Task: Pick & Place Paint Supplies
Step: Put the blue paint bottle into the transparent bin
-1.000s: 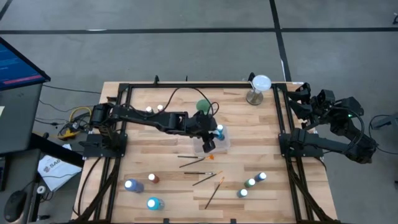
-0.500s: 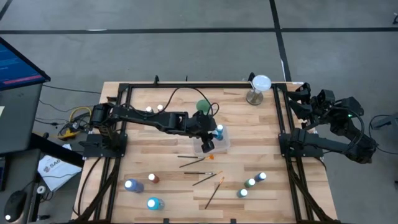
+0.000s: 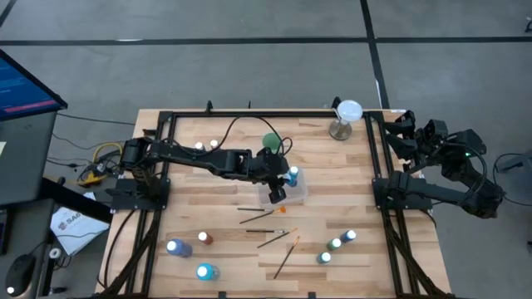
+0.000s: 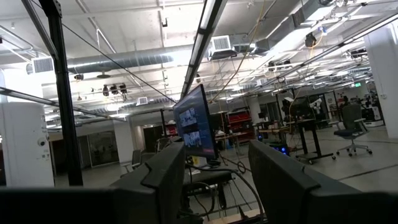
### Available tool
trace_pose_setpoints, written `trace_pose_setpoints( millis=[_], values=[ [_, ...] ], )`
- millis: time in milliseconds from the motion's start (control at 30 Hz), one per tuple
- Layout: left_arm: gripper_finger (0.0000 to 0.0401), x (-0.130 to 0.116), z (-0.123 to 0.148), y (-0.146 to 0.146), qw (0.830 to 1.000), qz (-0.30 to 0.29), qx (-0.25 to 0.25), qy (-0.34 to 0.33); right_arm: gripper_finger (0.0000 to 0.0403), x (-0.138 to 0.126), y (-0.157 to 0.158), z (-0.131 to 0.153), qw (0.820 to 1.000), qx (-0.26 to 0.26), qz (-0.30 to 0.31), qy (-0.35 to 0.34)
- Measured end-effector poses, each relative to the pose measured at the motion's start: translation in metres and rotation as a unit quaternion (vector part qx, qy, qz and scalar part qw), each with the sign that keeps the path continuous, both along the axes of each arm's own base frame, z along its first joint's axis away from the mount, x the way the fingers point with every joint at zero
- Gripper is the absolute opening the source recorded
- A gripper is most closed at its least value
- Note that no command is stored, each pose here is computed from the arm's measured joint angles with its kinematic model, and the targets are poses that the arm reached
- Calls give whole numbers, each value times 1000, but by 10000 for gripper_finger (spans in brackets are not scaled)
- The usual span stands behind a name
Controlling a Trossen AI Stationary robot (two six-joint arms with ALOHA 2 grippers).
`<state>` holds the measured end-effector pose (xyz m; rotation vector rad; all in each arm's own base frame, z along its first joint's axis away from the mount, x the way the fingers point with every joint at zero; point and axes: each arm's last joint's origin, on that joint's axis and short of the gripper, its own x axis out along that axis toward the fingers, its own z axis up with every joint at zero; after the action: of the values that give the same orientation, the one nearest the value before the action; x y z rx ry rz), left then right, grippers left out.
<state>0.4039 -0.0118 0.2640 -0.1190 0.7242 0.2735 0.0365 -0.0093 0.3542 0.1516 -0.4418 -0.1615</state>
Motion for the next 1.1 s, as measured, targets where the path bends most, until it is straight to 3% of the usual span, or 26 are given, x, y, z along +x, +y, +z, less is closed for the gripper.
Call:
trace_pose_setpoints(
  millis=[567,1100],
  values=[
    [105,12,-41,-8,999,-6,5,45,173,0,0,0,1000,0,0,0],
    [105,18,-53,-9,999,-3,10,46,172,0,0,0,1000,0,0,0]
  ],
)
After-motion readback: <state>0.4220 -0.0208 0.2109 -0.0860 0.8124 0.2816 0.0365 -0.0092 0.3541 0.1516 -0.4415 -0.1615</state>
